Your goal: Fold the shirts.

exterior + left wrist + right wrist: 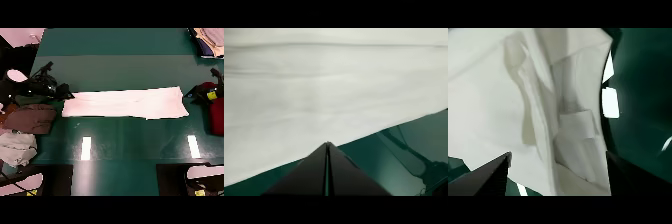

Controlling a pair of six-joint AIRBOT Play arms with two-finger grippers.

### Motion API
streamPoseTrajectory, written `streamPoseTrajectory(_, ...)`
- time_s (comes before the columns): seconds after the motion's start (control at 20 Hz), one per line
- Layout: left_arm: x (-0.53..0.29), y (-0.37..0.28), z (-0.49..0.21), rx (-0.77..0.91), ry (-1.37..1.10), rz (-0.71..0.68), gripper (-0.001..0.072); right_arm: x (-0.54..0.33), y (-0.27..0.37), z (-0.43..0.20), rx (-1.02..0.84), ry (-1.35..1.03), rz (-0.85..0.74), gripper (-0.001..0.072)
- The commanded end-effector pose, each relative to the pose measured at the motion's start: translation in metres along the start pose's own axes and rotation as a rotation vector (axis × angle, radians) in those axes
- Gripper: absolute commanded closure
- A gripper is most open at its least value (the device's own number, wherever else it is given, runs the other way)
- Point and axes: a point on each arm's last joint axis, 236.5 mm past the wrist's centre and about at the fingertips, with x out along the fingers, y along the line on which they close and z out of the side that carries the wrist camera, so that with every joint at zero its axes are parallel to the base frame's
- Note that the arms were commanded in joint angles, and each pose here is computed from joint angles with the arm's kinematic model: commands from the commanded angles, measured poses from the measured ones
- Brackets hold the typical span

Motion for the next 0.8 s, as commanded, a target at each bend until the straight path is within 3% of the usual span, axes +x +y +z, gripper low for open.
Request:
streamPoseTrajectory(0.0, 0.018, -0.03, -0.02, 0.08, 0.063, -0.023, 0.0684, 0.023, -0.01, -0.003, 0.03, 0.019, 0.106, 0.0042)
streamPoseTrajectory(0.3, 0.029, -0.048, -0.023, 0.105, 0.055, -0.037, 0.0684, 0.051, 0.0, -0.003, -0.058, 0.057, 0.136, 0.0046)
streamPoseTrajectory(0.5, 0.029, -0.048, -0.022, 0.076, 0.05, -0.034, 0.0683, 0.065, 0.033, -0.005, -0.127, 0.082, 0.181, 0.0166)
streamPoseTrajectory(0.55, 0.029, -0.048, -0.022, 0.076, 0.05, -0.034, 0.0684, 0.068, 0.037, -0.005, -0.137, 0.086, 0.179, 0.0211)
streamPoseTrajectory(0.7, 0.029, -0.048, -0.021, 0.068, 0.049, -0.034, 0.0684, 0.074, 0.046, -0.009, -0.182, 0.104, 0.181, 0.0636)
streamPoseTrajectory(0.75, 0.03, -0.047, -0.022, 0.062, 0.051, -0.033, 0.0684, 0.073, 0.047, -0.009, -0.196, 0.104, 0.184, 0.0695)
